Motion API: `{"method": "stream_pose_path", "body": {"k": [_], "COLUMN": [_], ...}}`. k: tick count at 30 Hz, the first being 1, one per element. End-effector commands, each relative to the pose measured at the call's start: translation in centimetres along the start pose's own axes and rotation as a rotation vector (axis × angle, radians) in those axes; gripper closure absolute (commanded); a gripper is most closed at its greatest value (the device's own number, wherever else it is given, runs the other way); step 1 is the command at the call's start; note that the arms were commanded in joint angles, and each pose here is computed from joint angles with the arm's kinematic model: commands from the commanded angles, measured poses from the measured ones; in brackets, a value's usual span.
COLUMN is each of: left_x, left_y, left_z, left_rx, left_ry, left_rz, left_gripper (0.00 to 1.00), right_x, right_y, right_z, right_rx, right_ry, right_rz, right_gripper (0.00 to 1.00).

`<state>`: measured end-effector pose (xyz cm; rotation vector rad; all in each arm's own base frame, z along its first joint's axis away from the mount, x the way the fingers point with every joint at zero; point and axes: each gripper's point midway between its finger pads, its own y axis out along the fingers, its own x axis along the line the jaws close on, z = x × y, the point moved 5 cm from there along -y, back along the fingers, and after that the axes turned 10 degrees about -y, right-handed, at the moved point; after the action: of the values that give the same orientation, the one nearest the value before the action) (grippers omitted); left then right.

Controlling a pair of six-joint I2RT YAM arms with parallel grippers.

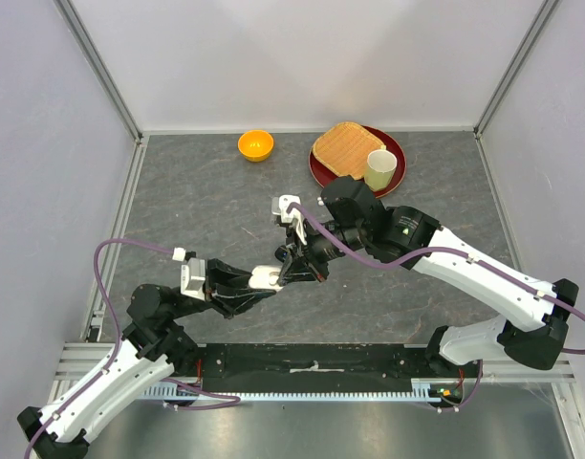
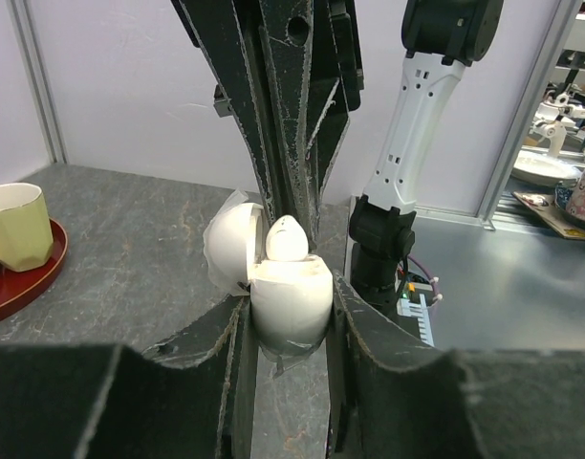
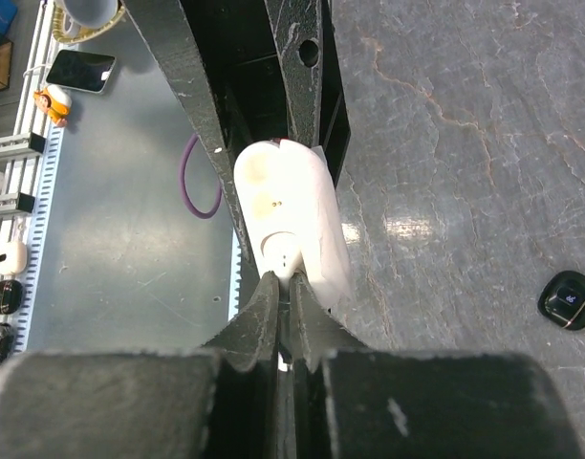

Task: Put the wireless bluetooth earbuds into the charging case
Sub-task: Place the earbud in the charging case.

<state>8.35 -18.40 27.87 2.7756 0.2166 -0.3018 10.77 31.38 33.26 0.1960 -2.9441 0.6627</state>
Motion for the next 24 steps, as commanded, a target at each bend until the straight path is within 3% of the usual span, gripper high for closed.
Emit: {"method": "stream_pose_path", "body": {"k": [1,14,17,18,24], "left_x": [-0.6,-0.2,0.0,0.0,0.1], "left_y": [0.1,0.3,0.3,0.3,0.3], "left_z": [-1.9,-1.8,-1.7,-1.6,-1.6], "left_rx": [-0.085,-0.085,-0.086,-0.084,-0.083], "left_ry": [0.04,0.038,0.035,0.034,0.032], "left_rz": [0.014,-0.005,-0.012,-0.013,-0.017], "left_gripper": [0.98,0.98,0.98,0.98,0.98], "right_x": [0.7,1.2,1.2,1.1,0.8], "right_y": [0.0,0.3,0.2,0.1,-0.4], "right_z": [-0.7,-0.9,-1.0,-1.1,-2.1], "right_rx": [-0.008,0.005,0.004,0.001,-0.048], "right_ry": [-0.042,-0.069,-0.071,-0.066,-0.085], "right_rz": [-0.041,-0.07,-0.054,-0.039,0.012], "right_gripper": [0.94,0.8,0.72,0.65,0.53]}}
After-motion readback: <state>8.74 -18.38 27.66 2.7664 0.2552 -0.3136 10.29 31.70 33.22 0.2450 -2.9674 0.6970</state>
